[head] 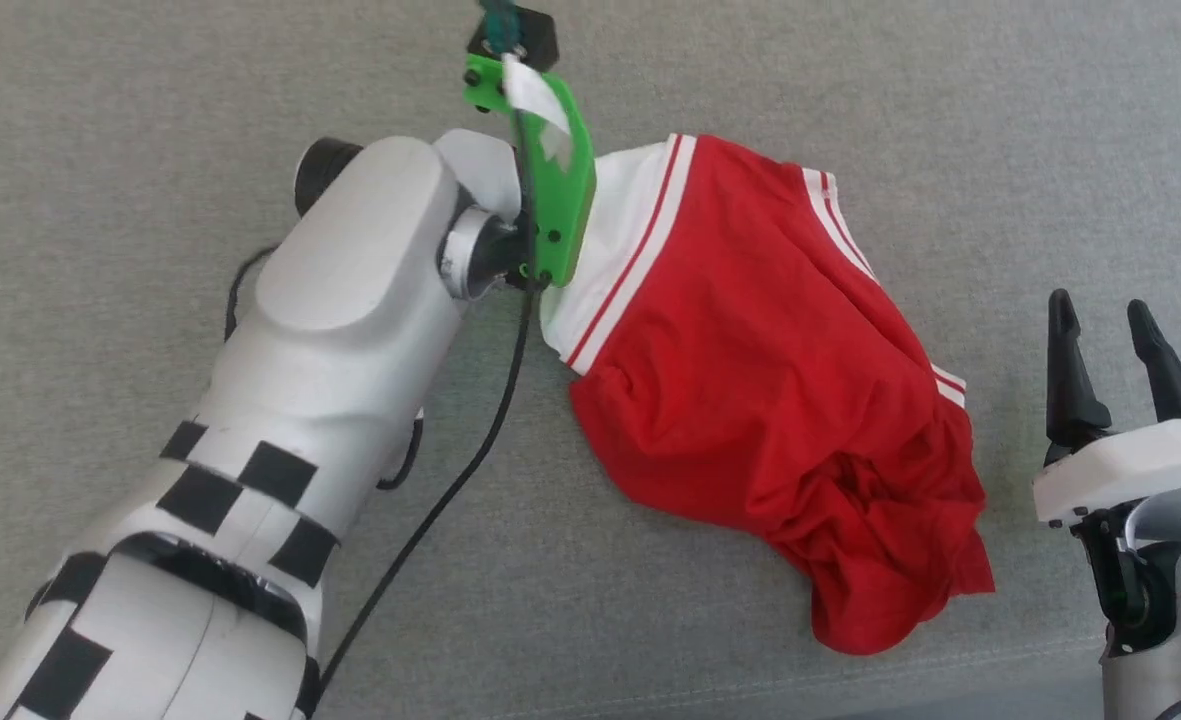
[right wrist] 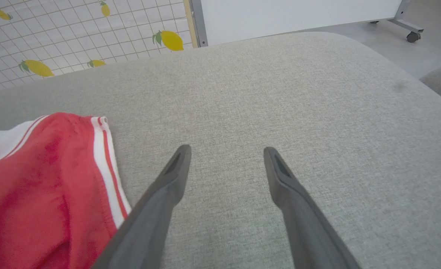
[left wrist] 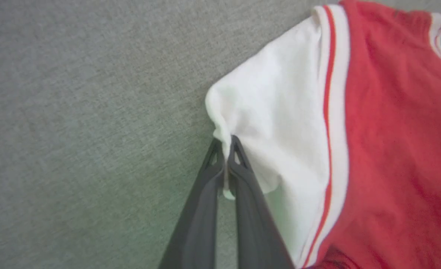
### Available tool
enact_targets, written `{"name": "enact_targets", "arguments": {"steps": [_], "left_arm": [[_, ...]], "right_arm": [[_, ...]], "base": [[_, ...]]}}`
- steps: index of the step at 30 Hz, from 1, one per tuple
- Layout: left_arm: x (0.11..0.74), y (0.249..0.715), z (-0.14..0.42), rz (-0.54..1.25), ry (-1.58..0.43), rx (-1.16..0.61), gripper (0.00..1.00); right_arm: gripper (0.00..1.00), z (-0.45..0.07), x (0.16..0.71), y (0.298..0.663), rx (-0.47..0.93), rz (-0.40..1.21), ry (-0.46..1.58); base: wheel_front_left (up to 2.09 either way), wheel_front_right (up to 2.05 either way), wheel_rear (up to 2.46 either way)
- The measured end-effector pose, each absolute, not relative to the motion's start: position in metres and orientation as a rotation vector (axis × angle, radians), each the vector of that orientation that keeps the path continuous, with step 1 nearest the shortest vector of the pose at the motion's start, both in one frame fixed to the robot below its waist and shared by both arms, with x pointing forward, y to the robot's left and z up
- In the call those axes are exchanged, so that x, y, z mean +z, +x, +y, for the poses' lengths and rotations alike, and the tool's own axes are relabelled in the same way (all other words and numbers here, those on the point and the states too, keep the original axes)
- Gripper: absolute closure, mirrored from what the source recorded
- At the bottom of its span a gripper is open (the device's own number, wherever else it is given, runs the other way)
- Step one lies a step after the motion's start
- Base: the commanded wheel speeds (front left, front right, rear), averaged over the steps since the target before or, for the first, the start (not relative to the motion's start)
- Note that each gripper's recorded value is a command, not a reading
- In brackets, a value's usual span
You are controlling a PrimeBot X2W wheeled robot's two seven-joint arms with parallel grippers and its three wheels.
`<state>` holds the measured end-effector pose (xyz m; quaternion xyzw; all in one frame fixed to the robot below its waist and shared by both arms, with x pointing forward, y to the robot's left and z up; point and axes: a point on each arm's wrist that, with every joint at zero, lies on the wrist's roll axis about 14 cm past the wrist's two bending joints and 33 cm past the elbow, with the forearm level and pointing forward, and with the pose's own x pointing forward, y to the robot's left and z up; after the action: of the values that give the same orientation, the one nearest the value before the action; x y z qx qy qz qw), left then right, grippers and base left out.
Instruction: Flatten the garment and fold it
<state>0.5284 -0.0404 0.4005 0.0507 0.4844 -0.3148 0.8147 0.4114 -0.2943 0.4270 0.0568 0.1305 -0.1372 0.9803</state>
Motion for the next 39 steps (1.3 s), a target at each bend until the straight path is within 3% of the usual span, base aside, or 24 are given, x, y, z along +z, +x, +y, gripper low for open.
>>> {"name": "enact_targets", "arguments": {"steps": [7, 14, 18, 21, 27, 28, 29, 30, 35, 39], "left_arm": [[0.481, 0.566, -0.012, 0.725, -0.169, -0.556, 1.00], [0.498, 0.559, 0.098, 0.632, -0.308, -0.271, 1.00], [0.477, 0.525, 0.167, 0.658, -0.394, -0.073, 1.00], [0.431, 0.465, 0.219, 0.760, -0.461, 0.099, 1.00], [0.389, 0.395, 0.230, 0.859, -0.590, 0.200, 1.00], [0.389, 0.392, 0.229, 0.848, -0.608, 0.207, 0.91], [0.392, 0.393, 0.229, 0.824, -0.625, 0.210, 0.11], [0.399, 0.396, 0.230, 0.785, -0.639, 0.209, 0.00], [0.466, 0.425, 0.253, 0.398, -0.618, 0.209, 0.00], [0.500, 0.420, 0.267, 0.148, -0.443, 0.208, 0.00]], "right_arm": [[0.00, -0.282, 0.439, 0.411, -0.239, 0.245, 0.116], [0.00, -0.261, 0.444, 0.406, -0.178, 0.256, 0.130], [0.00, -0.242, 0.451, 0.412, -0.123, 0.244, 0.135], [0.00, -0.222, 0.461, 0.420, -0.065, 0.220, 0.139], [0.00, -0.204, 0.467, 0.426, -0.012, 0.206, 0.143], [0.00, -0.203, 0.467, 0.426, -0.008, 0.205, 0.143], [0.00, -0.202, 0.467, 0.426, -0.006, 0.206, 0.143], [0.00, -0.201, 0.468, 0.426, -0.003, 0.206, 0.144], [0.00, -0.198, 0.470, 0.422, 0.006, 0.203, 0.149], [0.00, -0.204, 0.470, 0.414, -0.011, 0.202, 0.156]], "base": [[0.00, 0.00, 0.00], [0.00, 0.00, 0.00], [0.00, 0.00, 0.00], [0.00, 0.00, 0.00], [0.00, 0.00, 0.00], [0.00, 0.00, 0.00], [0.00, 0.00, 0.00], [0.00, 0.00, 0.00], [0.00, 0.00, 0.00], [0.00, 0.00, 0.00]]}}
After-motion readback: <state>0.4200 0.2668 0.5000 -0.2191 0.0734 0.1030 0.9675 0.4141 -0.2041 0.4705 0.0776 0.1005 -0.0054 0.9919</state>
